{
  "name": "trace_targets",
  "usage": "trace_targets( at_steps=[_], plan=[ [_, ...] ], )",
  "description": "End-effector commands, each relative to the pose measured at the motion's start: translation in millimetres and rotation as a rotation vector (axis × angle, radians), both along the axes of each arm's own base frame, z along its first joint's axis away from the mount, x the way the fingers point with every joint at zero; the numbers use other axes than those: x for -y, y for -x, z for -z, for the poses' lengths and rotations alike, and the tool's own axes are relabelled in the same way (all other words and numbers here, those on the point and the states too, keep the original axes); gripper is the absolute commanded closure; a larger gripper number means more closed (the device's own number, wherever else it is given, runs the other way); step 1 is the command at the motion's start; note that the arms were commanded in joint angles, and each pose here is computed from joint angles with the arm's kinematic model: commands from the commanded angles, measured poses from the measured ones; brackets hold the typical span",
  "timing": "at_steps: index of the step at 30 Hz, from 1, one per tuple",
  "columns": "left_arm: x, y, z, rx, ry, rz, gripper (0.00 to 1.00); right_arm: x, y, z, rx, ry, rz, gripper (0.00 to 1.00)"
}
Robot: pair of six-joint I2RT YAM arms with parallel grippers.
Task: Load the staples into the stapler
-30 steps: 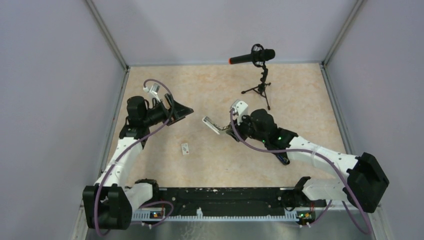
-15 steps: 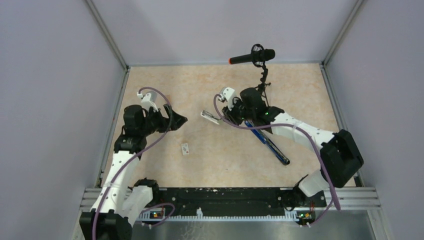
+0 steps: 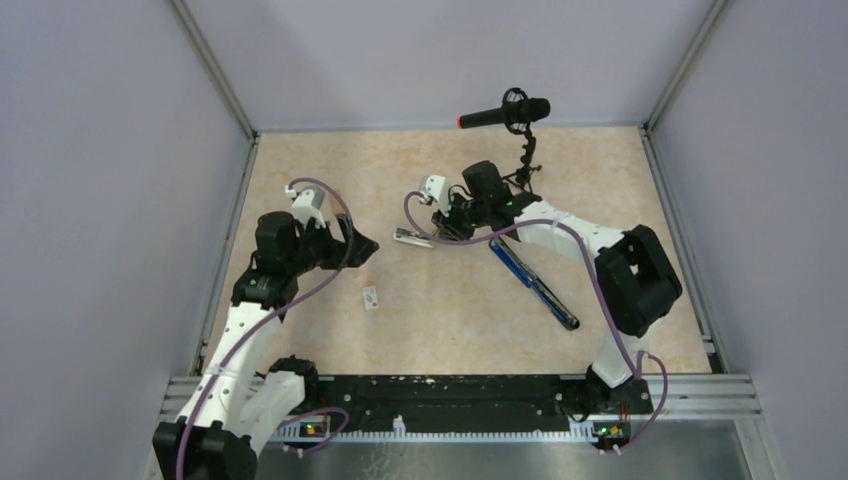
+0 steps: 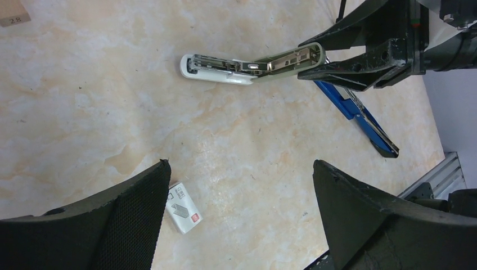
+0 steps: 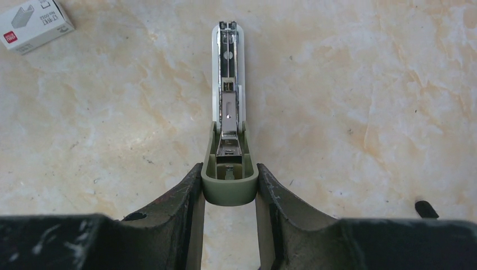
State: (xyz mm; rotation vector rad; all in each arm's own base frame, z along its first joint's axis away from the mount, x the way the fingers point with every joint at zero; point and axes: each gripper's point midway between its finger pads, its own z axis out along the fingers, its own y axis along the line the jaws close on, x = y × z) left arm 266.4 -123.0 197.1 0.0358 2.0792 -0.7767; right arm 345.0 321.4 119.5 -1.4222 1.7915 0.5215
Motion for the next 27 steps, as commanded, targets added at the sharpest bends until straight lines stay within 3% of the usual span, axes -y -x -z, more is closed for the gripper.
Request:
trace_targets(
  at_steps=[1, 17, 27],
  plan=[
    [0, -3, -4, 0.029, -0.019, 0.006, 0.01, -18, -22, -33, 0.113, -0.035, -0.071, 1.00],
    [2, -1, -4, 0.035, -0.019, 0.028, 0.01, -20, -34, -13, 0.075, 0.039, -0.076, 0.96],
    [4, -2, -2, 0.024, -0.016, 0.037, 0.01, -18, -35, -14, 0.084, 0.042, -0.064, 0.64]
  ],
)
